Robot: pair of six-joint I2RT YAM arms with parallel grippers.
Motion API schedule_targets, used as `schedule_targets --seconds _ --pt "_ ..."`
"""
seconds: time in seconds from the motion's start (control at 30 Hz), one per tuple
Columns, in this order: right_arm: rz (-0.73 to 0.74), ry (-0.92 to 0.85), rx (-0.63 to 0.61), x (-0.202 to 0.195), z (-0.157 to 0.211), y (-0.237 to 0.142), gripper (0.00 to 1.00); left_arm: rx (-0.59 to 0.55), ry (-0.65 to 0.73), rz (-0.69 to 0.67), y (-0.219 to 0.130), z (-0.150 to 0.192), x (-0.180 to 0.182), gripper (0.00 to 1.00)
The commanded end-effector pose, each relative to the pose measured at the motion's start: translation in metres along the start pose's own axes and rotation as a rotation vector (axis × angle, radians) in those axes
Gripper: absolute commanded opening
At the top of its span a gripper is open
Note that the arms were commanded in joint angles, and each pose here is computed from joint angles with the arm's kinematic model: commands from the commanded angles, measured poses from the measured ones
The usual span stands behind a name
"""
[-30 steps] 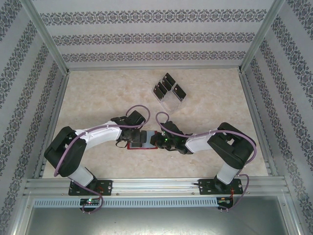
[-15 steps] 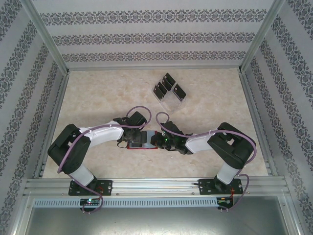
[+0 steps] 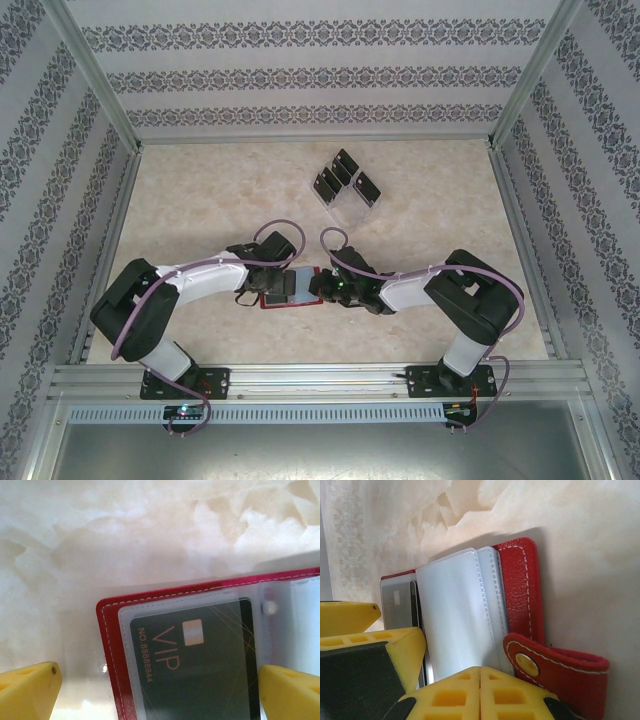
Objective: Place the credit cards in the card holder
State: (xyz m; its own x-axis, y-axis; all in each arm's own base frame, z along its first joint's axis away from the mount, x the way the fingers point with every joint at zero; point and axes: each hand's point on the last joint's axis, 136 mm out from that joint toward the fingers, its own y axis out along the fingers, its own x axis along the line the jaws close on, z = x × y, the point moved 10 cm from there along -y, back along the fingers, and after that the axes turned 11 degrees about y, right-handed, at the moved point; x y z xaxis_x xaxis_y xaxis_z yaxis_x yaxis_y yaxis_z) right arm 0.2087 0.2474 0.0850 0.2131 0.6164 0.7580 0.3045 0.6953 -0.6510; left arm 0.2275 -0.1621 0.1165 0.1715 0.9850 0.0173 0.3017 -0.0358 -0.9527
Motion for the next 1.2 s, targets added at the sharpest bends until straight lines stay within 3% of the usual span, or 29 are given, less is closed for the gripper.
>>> schedule_targets --seconds 0.0,0.17,0.4,0.5,0.77,0.93,1.17 --pt "0.108 0.038 -0.017 -0.022 -0.002 0.001 0.1 0.01 -0.009 -0.054 -0.002 0.005 0.01 1.0" --pt "0.067 0.0 -0.006 -0.005 -0.005 -0.003 0.13 -0.023 -0.003 -0.029 -0.009 -0.005 0.005 1.0" --pt "-0.023 -0.12 -0.004 0.038 -0.009 -0.027 0.32 -0.103 -0.066 0.038 -0.035 -0.022 0.013 1.0" --pt "-0.015 -0.185 -0.035 0.056 -0.01 -0.048 0.36 -0.125 -0.12 0.092 -0.041 -0.019 0.022 1.0" --pt "0.282 -0.346 -0.101 0.06 -0.017 -0.078 0.49 -0.138 -0.247 0.201 -0.037 0.0 0.045 1.0" --pt "0.444 -0.455 -0.063 0.061 -0.012 -0.063 0.57 -0.134 -0.305 0.342 -0.025 0.005 0.048 1.0" --pt "0.609 -0.567 -0.06 0.059 0.0 -0.03 0.61 -0.153 -0.354 0.376 -0.021 0.006 0.05 1.0"
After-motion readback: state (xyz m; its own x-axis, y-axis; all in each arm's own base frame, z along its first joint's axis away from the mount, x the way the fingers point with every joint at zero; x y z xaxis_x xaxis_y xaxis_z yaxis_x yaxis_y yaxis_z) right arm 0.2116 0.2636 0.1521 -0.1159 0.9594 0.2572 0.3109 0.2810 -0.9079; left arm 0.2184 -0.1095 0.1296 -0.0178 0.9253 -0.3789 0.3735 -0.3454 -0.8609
